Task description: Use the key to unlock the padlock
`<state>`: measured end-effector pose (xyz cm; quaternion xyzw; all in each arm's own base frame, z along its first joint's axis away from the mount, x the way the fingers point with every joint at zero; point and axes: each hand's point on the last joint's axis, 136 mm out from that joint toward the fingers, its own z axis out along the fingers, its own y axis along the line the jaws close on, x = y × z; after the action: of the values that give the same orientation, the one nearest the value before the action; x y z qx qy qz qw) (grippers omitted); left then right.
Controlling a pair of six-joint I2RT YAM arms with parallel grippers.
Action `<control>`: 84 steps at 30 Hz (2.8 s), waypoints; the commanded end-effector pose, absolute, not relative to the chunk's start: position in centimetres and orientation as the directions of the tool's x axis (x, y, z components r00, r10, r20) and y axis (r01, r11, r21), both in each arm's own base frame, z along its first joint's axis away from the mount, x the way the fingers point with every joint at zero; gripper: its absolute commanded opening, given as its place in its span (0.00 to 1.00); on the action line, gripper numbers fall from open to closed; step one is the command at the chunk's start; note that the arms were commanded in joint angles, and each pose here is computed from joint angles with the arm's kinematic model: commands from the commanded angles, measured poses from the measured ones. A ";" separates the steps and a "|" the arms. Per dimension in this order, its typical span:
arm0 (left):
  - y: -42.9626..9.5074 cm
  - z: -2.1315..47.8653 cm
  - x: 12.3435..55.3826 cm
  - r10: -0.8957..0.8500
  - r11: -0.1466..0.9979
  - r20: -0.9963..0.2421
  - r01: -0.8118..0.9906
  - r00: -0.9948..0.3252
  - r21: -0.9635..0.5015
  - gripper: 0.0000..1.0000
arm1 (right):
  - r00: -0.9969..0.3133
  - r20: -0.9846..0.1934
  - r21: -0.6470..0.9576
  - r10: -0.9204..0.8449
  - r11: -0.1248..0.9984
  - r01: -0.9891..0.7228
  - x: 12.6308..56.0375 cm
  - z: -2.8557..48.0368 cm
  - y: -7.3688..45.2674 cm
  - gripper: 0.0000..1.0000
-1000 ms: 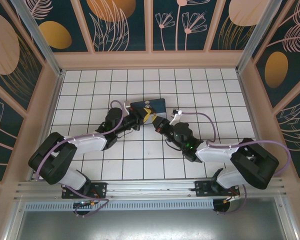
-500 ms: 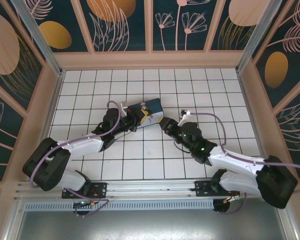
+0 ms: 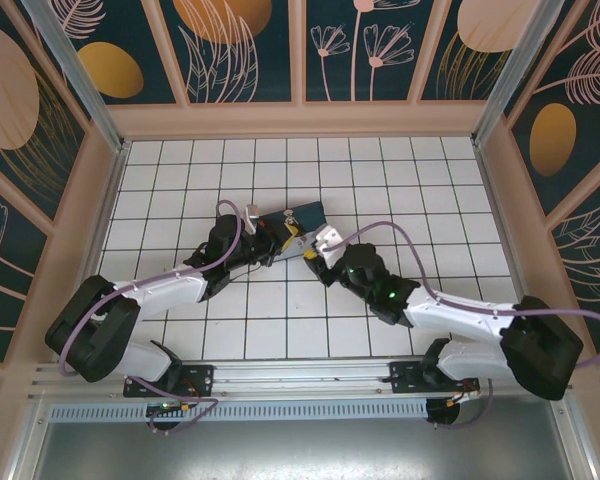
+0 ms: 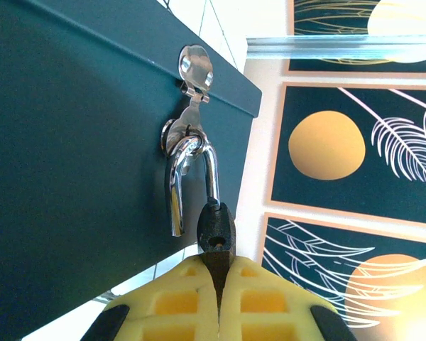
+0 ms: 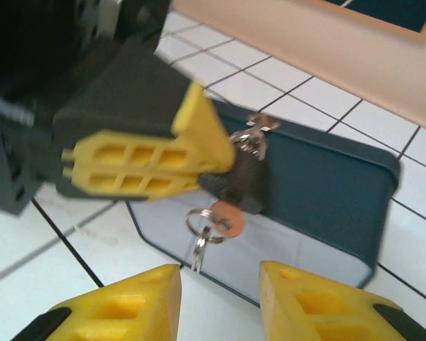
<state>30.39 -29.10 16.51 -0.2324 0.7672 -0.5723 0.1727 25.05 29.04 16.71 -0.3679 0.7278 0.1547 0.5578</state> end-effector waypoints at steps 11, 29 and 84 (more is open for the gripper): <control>-30.2 20.9 31.2 -0.523 0.163 -0.060 -0.031 -0.850 -0.986 0.00 | 0.223 -0.819 -0.550 -0.529 0.611 -0.570 27.4 19.2 30.6 0.32; -30.3 21.7 31.2 -0.528 0.104 -0.029 -0.031 -0.848 -0.994 0.00 | 0.067 -0.900 -0.392 -0.430 0.736 -0.552 28.9 19.3 30.7 0.07; -29.7 20.5 30.9 -0.542 0.125 -0.009 -0.071 -0.840 -0.990 0.00 | 0.197 -0.834 -0.522 -0.515 0.623 -0.583 27.4 18.6 29.6 0.29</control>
<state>30.26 -28.94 16.42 -0.2499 0.7513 -0.5904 0.1568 27.02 29.36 17.51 -0.4033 0.6777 0.0824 0.6093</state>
